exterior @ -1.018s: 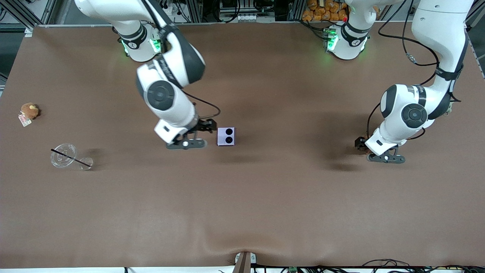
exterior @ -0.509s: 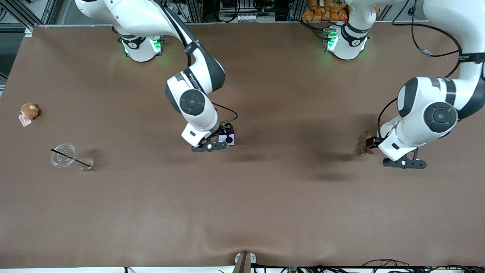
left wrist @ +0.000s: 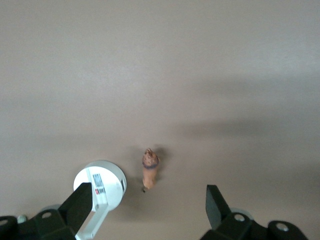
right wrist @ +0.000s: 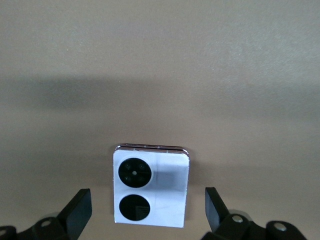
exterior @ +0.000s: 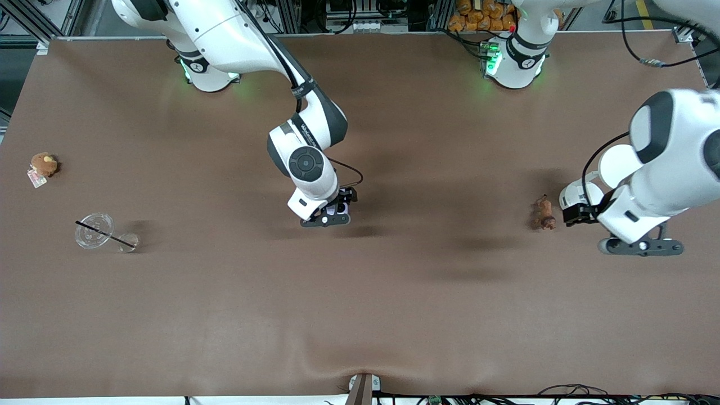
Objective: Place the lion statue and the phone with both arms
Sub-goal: 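Set the lion down by the cup while the right gripper grasps the phone, then lift the phone with the right gripper while the left gripper withdraws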
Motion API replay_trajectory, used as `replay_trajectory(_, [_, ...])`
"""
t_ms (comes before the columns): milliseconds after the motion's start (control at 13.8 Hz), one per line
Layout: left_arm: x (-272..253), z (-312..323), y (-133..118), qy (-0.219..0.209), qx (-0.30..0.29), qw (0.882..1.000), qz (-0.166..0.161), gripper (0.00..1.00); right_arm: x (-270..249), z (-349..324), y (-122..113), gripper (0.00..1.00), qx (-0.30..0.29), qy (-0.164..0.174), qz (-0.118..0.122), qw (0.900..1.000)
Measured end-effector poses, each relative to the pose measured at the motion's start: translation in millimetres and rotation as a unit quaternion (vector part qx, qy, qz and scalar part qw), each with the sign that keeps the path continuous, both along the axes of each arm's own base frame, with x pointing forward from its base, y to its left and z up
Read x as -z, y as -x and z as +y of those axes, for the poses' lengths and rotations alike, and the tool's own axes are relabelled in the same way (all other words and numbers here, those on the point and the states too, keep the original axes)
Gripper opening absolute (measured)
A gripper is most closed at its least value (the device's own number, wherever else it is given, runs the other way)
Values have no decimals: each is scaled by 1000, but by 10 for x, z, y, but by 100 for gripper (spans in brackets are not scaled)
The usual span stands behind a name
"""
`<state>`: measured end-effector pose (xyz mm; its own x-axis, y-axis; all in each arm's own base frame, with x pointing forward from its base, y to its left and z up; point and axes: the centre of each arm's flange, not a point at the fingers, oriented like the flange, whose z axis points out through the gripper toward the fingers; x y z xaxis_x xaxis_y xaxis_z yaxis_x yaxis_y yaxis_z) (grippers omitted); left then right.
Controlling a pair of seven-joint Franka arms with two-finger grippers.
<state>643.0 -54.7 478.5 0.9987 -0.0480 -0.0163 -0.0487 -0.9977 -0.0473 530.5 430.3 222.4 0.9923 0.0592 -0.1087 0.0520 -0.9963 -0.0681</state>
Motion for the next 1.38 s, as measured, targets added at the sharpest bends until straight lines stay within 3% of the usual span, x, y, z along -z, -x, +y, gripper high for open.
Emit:
replay_trajectory(291, [-694, -89, 154, 12, -1, 1000, -4, 100, 198, 28, 51, 100, 9, 1, 4, 1000])
replay_trajectory(582, [-1277, -230, 486, 36, -2, 999, 3, 100, 437, 88, 138, 100, 11, 6, 3, 1000])
replay_trajectory(1164, [-1862, -144, 899, 37, -22, 999, -5, 100, 524, 43, 175, 100, 18, 13, 10, 1000])
replay_trajectory(1309, [-1835, -53, 989, 34, -29, 999, -12, 100, 504, 25, 173, 84, 20, 14, 11, 1000])
replay_trajectory(1382, [-1804, -17, 1005, 33, -26, 999, -20, 100, 513, 15, 173, 84, 20, 15, 11, 1000])
